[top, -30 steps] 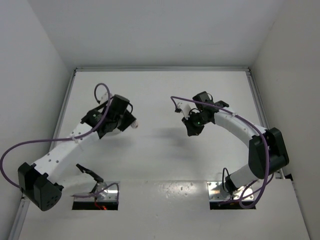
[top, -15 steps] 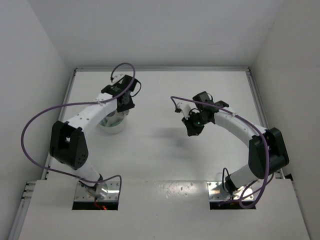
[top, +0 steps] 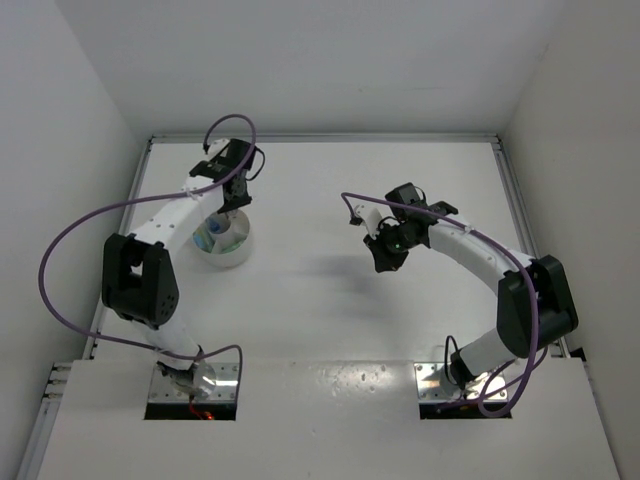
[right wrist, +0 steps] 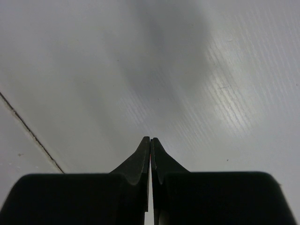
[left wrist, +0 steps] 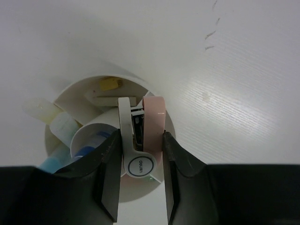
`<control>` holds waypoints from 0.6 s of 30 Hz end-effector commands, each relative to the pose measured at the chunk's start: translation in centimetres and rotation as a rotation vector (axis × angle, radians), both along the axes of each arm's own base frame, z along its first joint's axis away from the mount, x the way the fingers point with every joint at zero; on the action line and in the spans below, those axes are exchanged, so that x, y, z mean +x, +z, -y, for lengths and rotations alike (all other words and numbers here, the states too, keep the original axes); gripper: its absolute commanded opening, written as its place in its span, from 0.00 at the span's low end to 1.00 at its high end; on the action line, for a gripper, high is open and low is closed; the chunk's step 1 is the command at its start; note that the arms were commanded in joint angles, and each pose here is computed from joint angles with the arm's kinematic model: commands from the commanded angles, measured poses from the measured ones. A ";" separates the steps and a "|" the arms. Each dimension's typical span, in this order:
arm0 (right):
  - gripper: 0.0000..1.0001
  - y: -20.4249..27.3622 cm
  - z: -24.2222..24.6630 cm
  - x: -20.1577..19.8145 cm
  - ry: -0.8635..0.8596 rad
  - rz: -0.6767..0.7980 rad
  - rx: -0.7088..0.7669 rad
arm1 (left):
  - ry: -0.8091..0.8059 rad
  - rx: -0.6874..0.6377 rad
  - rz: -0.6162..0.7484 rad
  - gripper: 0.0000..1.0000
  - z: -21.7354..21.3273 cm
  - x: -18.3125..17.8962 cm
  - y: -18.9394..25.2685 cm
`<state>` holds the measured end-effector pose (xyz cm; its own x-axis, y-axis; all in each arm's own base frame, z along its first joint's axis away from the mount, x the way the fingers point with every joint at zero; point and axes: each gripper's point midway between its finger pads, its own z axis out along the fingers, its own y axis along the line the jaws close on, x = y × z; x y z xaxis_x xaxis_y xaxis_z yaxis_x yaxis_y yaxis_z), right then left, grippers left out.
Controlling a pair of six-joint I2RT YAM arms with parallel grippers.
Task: Sort the stationery into containers
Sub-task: Place the stapler in the storage box.
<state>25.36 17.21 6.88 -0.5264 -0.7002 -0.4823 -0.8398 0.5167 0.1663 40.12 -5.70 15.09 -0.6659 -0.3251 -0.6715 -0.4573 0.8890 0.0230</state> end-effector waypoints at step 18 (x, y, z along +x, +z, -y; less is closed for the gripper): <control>0.00 1.0 -0.2 0.3 0.011 0.033 0.029 | 0.045 -0.053 -0.002 0.02 0.2 0.4 -2.4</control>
<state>25.36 17.20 6.88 -0.5261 -0.7005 -0.4822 -0.8400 0.5166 0.1659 40.42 -6.42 12.49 -0.6746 -0.3679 -0.6399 -0.4697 0.8827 -0.0123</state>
